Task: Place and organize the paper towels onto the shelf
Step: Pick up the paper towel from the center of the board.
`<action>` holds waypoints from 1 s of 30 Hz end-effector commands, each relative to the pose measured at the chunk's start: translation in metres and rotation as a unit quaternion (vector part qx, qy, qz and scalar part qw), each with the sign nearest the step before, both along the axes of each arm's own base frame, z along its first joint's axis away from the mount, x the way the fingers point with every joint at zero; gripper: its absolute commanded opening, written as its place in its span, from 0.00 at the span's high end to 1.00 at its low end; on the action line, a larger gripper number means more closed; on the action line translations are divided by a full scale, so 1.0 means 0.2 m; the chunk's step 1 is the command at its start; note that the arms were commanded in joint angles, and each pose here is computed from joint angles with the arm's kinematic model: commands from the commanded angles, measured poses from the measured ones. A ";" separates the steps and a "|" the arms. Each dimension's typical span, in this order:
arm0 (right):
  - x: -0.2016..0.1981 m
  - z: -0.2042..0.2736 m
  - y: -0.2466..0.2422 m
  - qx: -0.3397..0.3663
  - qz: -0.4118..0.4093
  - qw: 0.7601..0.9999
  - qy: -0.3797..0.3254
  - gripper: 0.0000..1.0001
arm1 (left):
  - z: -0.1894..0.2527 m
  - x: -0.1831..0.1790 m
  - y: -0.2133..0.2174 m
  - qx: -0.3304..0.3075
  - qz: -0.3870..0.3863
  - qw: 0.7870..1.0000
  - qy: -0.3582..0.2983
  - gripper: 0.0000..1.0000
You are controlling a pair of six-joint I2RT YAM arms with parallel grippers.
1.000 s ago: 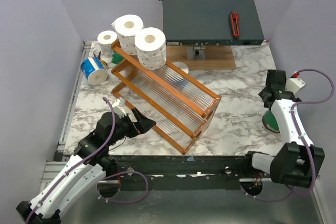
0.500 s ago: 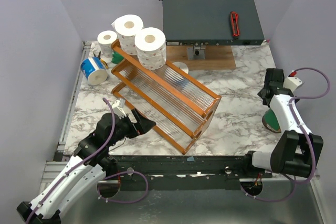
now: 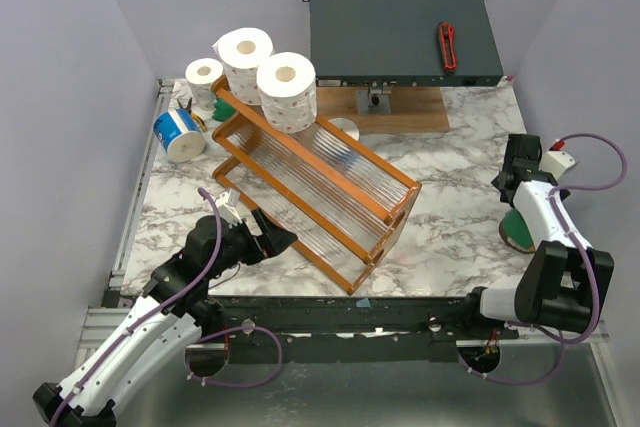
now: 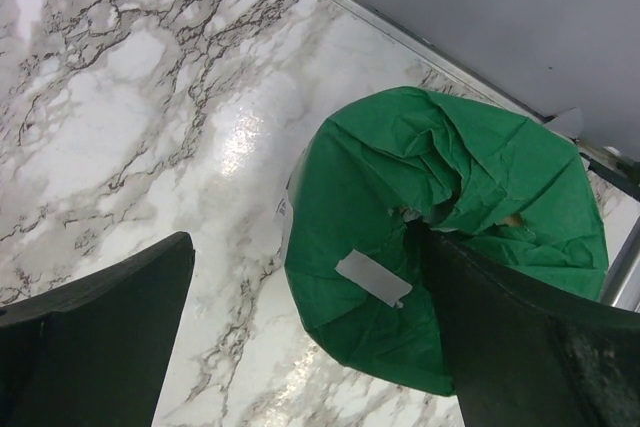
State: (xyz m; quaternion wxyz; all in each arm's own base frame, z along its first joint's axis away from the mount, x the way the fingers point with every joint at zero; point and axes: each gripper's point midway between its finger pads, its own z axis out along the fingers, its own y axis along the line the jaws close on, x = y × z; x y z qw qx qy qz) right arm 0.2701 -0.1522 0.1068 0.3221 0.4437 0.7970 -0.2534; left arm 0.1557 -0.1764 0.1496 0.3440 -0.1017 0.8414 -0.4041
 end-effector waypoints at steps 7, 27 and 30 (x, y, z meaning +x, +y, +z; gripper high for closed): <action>-0.03 -0.13 0.07 0.042 0.016 0.999 0.001 0.13 | -0.01 -0.01 0.00 -0.004 -0.004 1.000 -0.001 0.01; -0.02 0.04 0.10 0.041 0.039 0.997 -0.050 0.67 | 0.02 -0.01 0.01 -0.004 -0.001 1.000 -0.005 0.01; -0.03 0.12 0.14 0.046 0.052 0.994 -0.082 0.67 | 0.03 -0.01 0.02 -0.003 0.003 1.000 -0.007 0.02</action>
